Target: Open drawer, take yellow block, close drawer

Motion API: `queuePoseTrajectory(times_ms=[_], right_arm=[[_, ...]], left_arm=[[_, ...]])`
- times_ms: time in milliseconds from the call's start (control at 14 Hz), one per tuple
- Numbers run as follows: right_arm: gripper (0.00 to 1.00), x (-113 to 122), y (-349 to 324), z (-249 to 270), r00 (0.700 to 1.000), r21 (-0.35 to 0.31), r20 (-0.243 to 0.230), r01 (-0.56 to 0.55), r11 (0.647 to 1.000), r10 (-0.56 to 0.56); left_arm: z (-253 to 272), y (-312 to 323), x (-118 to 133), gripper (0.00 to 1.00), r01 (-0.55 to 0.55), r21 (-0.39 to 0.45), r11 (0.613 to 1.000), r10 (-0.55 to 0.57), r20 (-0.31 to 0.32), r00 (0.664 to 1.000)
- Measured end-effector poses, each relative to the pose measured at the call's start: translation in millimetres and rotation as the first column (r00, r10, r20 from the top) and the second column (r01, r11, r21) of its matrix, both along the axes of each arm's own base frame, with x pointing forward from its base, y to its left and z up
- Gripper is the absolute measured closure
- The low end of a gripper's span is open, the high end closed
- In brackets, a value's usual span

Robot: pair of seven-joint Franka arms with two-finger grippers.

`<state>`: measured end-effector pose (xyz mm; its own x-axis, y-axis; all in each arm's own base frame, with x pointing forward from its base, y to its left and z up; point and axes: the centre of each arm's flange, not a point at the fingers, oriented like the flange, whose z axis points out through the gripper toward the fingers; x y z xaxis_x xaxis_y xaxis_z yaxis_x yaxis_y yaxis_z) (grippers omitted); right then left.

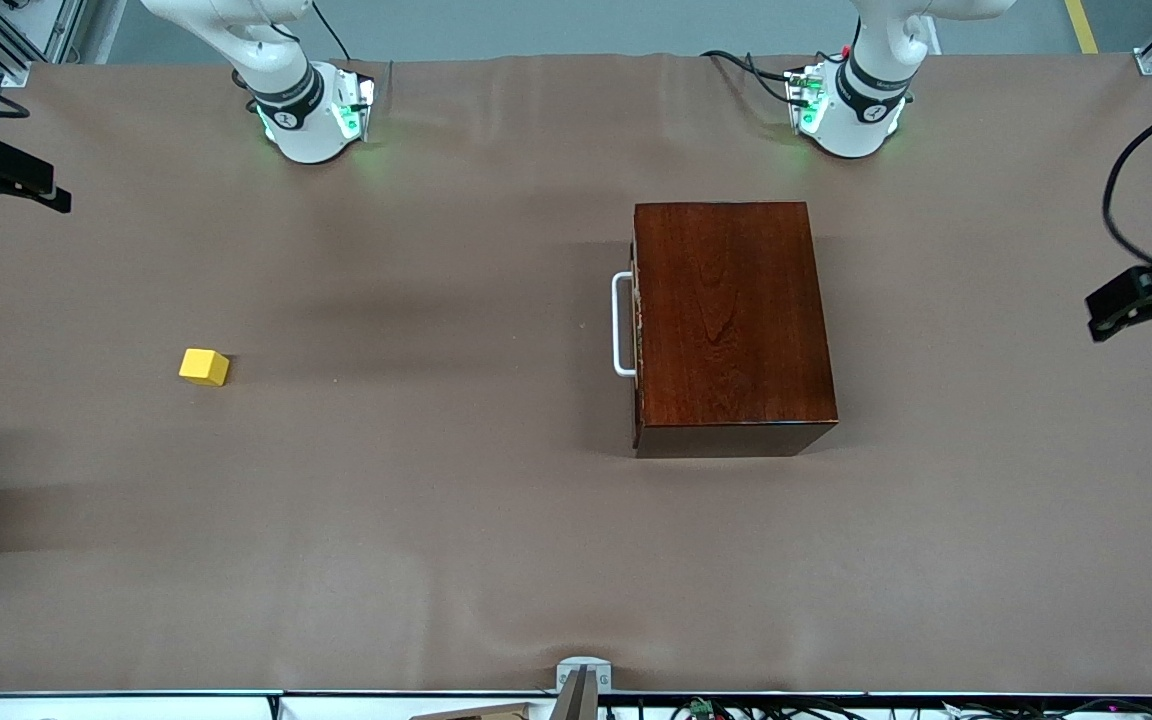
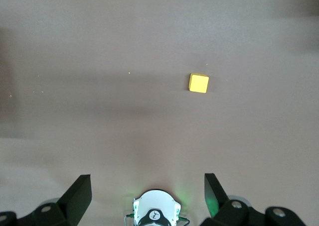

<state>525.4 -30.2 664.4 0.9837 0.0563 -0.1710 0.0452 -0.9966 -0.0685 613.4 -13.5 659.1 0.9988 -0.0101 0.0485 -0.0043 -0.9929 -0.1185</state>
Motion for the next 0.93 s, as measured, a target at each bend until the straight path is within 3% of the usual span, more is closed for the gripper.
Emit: queuePoseTrajectory(times_ms=[357, 929], right_arm=[[0.0, 0.0, 0.0, -0.7, 1.0, 0.0, -0.002, 0.001, 1.0, -0.001], [0.0, -0.2, -0.1, -1.5, 1.0, 0.0, -0.005, 0.002, 1.0, -0.002]], left_arm=[[-4.1, 5.7, -44.6, 0.0, 0.036, -0.04, 0.999, -0.036, -0.001, 0.999], [-14.1, -32.8, -75.6, 0.0, 0.127, -0.057, 0.99, -0.129, -0.03, 0.991]])
